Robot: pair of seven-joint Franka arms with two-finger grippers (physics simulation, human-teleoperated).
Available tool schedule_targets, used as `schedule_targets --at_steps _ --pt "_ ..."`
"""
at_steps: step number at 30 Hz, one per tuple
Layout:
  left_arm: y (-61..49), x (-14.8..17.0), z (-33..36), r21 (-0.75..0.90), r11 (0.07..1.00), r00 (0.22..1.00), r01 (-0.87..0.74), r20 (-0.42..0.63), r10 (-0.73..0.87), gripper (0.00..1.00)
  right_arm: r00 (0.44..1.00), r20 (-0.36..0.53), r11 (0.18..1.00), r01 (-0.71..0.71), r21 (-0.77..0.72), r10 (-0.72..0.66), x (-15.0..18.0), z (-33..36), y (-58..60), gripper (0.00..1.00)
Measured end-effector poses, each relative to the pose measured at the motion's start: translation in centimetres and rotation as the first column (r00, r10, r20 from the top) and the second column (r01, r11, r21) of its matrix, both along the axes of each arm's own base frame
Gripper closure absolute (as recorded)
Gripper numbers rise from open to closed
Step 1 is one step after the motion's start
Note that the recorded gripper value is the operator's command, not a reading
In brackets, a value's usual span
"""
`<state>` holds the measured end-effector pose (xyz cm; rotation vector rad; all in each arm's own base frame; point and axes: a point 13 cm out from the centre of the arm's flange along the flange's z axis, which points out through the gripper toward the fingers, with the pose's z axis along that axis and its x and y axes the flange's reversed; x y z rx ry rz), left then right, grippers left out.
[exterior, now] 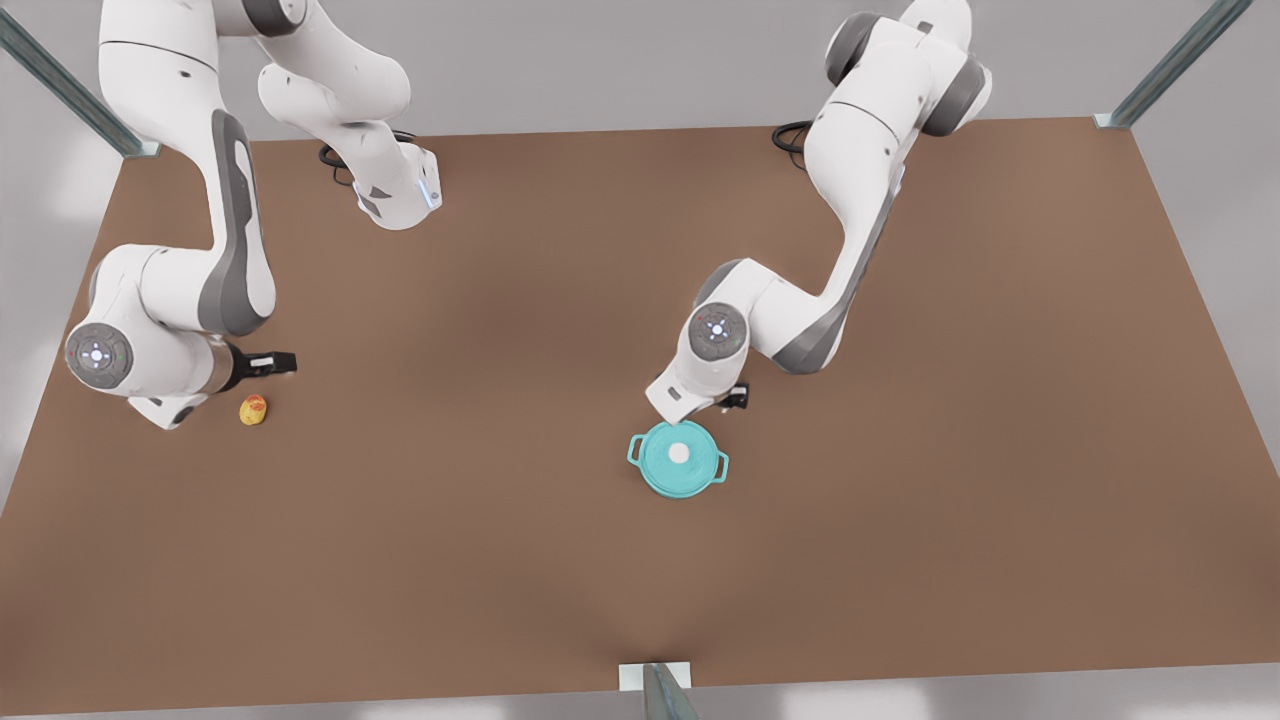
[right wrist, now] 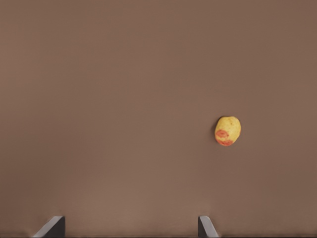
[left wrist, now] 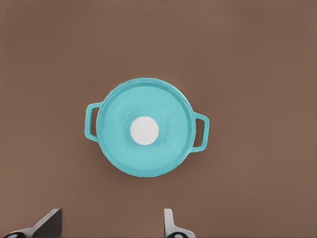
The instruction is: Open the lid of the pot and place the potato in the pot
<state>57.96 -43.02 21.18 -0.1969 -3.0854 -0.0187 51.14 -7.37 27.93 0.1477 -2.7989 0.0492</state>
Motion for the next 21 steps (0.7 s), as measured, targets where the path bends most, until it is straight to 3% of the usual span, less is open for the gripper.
schedule_targets --at_steps 7,21 --pt "-0.8 4.7 -4.0 -0.042 0.986 0.982 -0.162 0.087 0.165 0.0 0.99 0.114 0.996 0.084 -0.02 -0.081 1.0 -3.6 -4.5 0.0" --pt "-2.6 5.5 -6.3 -0.101 0.949 0.943 -0.3 0.117 0.311 0.0 0.954 0.278 0.992 0.122 -0.029 -0.109 1.0 -11.3 -5.7 0.0"
